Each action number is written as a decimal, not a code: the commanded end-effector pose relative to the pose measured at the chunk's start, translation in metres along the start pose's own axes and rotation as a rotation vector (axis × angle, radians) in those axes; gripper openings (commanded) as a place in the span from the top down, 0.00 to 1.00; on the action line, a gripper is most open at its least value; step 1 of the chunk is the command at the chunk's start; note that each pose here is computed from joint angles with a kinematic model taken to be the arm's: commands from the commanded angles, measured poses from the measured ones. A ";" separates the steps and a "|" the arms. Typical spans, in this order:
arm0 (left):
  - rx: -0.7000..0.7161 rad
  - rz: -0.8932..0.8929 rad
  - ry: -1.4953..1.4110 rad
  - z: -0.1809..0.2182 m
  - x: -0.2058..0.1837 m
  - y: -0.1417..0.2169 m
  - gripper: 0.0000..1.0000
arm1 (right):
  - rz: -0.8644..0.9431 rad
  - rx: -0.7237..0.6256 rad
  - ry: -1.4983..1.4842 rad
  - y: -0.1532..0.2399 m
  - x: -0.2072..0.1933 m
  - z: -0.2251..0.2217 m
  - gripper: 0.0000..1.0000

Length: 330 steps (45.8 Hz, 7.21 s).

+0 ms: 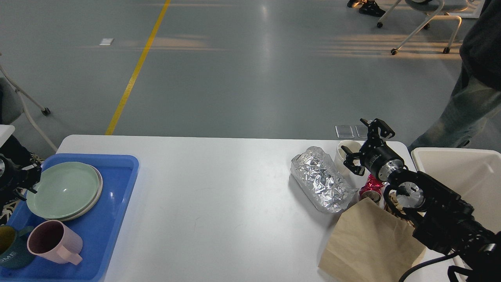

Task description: Tidy desktop

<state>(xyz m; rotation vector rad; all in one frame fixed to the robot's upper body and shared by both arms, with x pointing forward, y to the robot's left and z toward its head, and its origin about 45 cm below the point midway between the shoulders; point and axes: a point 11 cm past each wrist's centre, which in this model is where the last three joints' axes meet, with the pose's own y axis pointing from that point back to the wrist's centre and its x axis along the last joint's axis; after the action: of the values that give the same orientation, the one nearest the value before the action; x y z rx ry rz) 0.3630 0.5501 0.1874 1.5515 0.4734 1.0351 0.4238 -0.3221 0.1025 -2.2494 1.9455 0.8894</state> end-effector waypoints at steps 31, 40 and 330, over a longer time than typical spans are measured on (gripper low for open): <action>-0.341 -0.087 0.437 0.062 -0.058 -0.040 0.04 | 0.000 0.000 0.000 0.000 0.000 0.000 0.00; -0.676 -0.117 0.710 0.093 -0.047 -0.025 0.04 | 0.000 0.000 0.000 0.000 0.000 0.000 0.00; -1.518 -0.486 1.522 0.163 -0.142 -0.018 0.04 | 0.144 0.160 0.021 0.027 0.064 -0.086 0.00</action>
<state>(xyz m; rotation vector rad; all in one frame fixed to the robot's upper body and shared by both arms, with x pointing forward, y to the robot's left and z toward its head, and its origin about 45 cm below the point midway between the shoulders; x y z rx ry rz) 0.4247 0.3506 0.1272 -0.8346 0.6936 1.4172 0.4351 -0.4183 0.1547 -2.0578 2.1259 0.6989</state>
